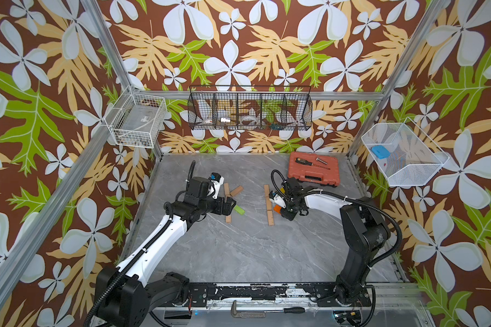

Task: Assemble the letter k with building blocks
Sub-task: Assemble the building block at the center of the board.

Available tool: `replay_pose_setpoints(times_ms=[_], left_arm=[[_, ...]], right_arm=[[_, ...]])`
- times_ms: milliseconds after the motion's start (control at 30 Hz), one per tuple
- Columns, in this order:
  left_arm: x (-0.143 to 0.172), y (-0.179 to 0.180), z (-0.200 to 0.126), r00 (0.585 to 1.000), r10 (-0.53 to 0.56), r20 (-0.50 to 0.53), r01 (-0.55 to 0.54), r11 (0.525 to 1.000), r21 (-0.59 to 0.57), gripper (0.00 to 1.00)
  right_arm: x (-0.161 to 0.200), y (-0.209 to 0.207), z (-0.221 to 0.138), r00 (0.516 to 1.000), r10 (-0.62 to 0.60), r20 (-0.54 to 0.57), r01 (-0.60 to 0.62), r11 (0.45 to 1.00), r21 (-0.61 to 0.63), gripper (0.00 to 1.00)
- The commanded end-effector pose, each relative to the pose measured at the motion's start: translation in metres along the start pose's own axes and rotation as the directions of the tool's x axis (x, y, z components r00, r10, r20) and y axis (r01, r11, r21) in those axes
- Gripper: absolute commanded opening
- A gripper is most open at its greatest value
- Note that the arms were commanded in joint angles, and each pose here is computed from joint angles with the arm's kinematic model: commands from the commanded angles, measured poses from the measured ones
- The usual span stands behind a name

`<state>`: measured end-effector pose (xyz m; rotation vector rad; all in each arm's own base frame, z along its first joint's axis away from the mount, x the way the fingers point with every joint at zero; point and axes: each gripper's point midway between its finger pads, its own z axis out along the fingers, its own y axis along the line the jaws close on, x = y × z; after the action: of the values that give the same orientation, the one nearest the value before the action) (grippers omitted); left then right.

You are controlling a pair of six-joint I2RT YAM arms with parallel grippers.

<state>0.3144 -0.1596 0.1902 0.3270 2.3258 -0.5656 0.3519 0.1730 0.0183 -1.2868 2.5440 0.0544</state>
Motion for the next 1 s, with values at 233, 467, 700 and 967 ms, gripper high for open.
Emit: replay_pose_setpoints(times_ms=[233,467,700,967], left_arm=[[0.0007,0.0008,0.0002,1.0,0.004,-0.006,-0.004,1.0,-0.006,0.95],[0.0006,0.0013,0.0001,1.0,0.003,-0.005,-0.003,1.0,-0.009,0.95],[0.001,0.0015,0.0002,1.0,0.005,-0.007,-0.005,1.0,-0.009,0.95],[0.001,0.0013,-0.0001,1.0,0.008,-0.006,-0.008,1.0,-0.009,0.95]], right_arm=[[0.002,0.0019,0.0069,1.0,-0.004,-0.015,0.004,1.0,-0.014,0.2],[0.0016,0.0048,0.0084,1.0,0.003,-0.005,-0.003,1.0,-0.024,0.23],[0.0037,0.0046,0.0072,1.0,-0.003,-0.013,0.003,1.0,-0.021,0.27],[0.0039,0.0069,0.005,1.0,-0.012,-0.007,0.012,0.999,-0.031,0.33]])
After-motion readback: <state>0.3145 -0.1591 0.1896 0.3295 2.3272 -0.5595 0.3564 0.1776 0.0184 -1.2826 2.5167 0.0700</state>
